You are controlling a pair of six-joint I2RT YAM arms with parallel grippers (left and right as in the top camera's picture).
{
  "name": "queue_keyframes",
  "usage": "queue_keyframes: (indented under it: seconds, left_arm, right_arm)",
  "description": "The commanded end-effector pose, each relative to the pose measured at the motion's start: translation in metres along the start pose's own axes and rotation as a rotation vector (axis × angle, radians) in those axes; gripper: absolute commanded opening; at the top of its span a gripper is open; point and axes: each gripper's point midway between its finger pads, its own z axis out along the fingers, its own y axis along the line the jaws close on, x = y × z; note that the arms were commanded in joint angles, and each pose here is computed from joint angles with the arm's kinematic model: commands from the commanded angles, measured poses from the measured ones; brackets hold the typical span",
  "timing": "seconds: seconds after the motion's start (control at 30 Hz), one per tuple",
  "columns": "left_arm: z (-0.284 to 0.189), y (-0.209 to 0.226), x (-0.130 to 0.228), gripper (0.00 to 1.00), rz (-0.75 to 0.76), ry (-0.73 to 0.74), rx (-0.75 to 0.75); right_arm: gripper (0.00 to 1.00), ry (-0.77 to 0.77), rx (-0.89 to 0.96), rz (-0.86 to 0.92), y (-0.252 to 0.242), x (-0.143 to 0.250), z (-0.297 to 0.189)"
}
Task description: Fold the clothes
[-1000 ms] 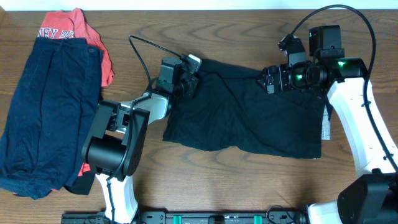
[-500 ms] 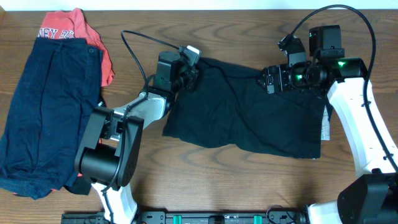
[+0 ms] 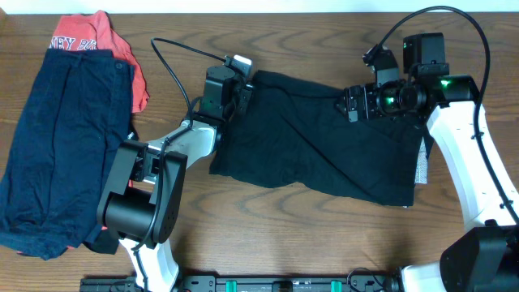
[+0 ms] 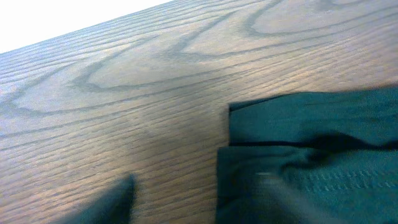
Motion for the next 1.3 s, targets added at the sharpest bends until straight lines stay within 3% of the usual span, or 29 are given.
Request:
queue_keyframes:
  seconds: [0.0, 0.27, 0.47, 0.87, 1.07, 1.27]
  left_arm:
    - [0.0, 0.01, -0.01, 0.98, -0.025, -0.021, -0.053]
    - [-0.035, 0.013, -0.039, 0.98, -0.109, -0.041, -0.052]
    - [-0.061, 0.014, -0.048, 0.98, -0.108, -0.019, -0.051]
    - [-0.073, 0.014, -0.035, 0.98, -0.105, 0.056, -0.049]
    - [-0.074, 0.013, -0.03, 0.98, -0.104, 0.078, -0.048]
    - [-0.074, 0.011, -0.026, 0.98, -0.103, 0.095, -0.042]
  right_arm:
    - [0.98, 0.005, 0.059, 0.093, -0.013, 0.004, -0.009]
    - [0.99, 0.128, 0.34, 0.413, -0.084, 0.053, -0.034]
    - [0.99, 0.159, 0.366, 0.514, -0.113, 0.082, -0.024]
    - [0.85, 0.2, 0.439, 0.807, -0.157, 0.174, 0.016]
    - [0.82, 0.112, 0.446, 0.821, -0.171, 0.179, 0.033]
    - [0.82, -0.03, 0.454, 0.769, -0.189, 0.152, 0.04]
